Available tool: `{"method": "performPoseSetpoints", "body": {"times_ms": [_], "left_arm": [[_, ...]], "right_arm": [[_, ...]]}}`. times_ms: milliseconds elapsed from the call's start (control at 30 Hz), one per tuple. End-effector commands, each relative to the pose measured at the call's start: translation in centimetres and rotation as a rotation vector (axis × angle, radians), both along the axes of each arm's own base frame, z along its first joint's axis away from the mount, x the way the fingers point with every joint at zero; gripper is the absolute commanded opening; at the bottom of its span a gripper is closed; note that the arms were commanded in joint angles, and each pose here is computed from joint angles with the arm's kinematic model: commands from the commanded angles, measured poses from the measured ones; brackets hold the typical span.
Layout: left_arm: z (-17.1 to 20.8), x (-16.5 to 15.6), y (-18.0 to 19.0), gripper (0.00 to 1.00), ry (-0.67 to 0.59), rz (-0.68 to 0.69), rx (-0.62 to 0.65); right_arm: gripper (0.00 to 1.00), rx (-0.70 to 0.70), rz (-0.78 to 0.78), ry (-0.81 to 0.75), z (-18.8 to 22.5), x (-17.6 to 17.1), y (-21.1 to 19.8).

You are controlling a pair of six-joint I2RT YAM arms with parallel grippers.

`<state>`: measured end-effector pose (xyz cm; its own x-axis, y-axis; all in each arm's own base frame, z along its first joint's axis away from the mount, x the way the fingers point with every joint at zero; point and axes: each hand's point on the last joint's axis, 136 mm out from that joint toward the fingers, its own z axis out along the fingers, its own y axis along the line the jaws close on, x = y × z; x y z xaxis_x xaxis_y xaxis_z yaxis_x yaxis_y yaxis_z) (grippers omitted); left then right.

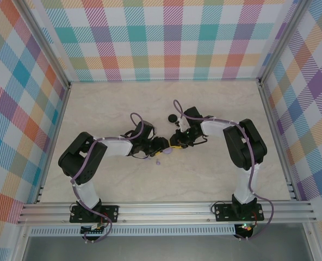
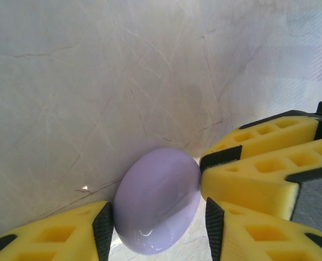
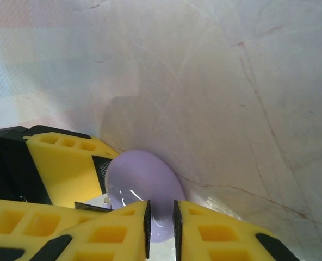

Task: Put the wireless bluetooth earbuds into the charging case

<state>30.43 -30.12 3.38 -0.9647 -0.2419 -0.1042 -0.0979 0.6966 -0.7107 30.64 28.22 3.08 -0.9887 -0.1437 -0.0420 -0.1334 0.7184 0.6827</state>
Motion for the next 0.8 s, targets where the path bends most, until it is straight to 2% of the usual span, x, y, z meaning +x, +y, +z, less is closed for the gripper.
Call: {"method": "performPoseSetpoints", "body": {"times_ms": [0, 533, 667, 767], "left_arm": [[-2.03, -0.55, -0.71, 0.5, 0.033, -0.014, 0.02], [-2.18, -0.37, -1.51, 0.4, 0.041, 0.008, -0.015], [-2.01, -0.24, -1.65, 0.36, 0.037, 0.021, -0.034], [-1.86, -0.15, -1.7, 0.29, 0.034, 0.029, -0.043]], "right_arm": [[0.21, 0.008, 0.015, 0.028, -0.37, -0.58, 0.25], [0.18, 0.016, -0.003, 0.043, -0.51, -0.78, 0.29], [0.18, 0.022, -0.007, 0.042, -0.39, -0.75, 0.36], [0.18, 0.017, -0.016, 0.04, -0.36, -0.65, 0.23]]}}
